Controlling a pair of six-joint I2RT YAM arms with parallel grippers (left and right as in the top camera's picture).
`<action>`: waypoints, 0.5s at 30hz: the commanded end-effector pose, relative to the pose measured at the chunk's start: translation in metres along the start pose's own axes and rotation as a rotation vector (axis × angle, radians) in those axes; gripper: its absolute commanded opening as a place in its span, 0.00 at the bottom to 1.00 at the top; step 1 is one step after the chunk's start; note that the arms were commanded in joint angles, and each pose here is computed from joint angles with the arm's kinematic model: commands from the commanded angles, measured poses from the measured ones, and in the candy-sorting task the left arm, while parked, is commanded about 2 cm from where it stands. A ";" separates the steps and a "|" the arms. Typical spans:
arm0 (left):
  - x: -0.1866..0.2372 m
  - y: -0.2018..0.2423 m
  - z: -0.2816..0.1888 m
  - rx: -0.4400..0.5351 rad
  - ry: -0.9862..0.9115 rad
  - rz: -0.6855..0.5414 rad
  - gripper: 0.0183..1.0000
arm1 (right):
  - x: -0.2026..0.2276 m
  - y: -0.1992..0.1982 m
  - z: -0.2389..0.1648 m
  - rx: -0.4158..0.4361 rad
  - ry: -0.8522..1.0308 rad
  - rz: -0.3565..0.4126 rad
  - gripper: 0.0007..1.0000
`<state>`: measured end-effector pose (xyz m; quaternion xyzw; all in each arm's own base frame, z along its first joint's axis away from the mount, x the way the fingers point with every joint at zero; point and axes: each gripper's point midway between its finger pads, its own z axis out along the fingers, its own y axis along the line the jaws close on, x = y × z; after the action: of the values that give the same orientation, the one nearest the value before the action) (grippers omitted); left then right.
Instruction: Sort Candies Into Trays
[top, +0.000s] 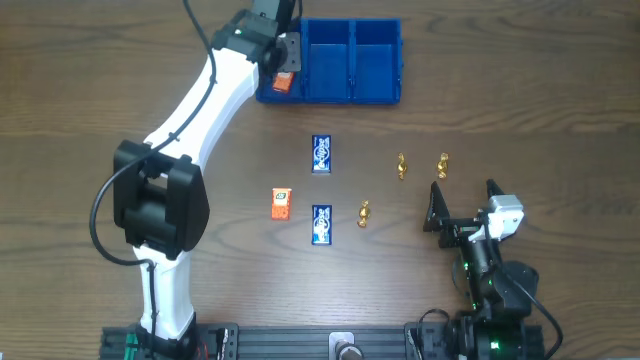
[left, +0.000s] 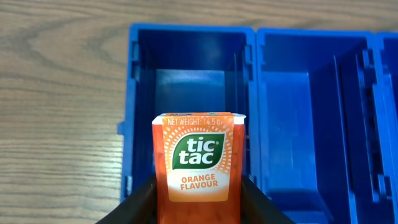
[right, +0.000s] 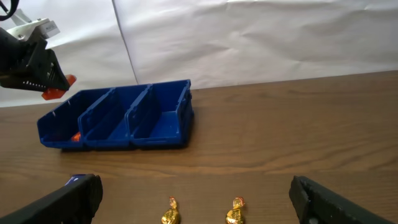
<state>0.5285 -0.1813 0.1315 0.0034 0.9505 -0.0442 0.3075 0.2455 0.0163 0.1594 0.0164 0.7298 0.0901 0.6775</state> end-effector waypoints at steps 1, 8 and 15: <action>-0.008 0.004 0.000 0.019 -0.013 -0.010 0.30 | 0.000 0.000 0.000 -0.001 0.001 0.003 1.00; -0.016 0.003 -0.026 0.009 -0.045 -0.009 0.77 | 0.000 0.000 0.000 -0.001 0.001 0.003 1.00; 0.049 -0.022 -0.163 0.087 -0.128 -0.003 0.86 | 0.000 0.000 0.000 -0.001 0.001 0.003 1.00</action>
<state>0.4531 -0.1845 0.2065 0.0144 0.9365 -0.0682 0.3435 0.2455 0.0163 0.1596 0.0164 0.7296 0.0901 0.6777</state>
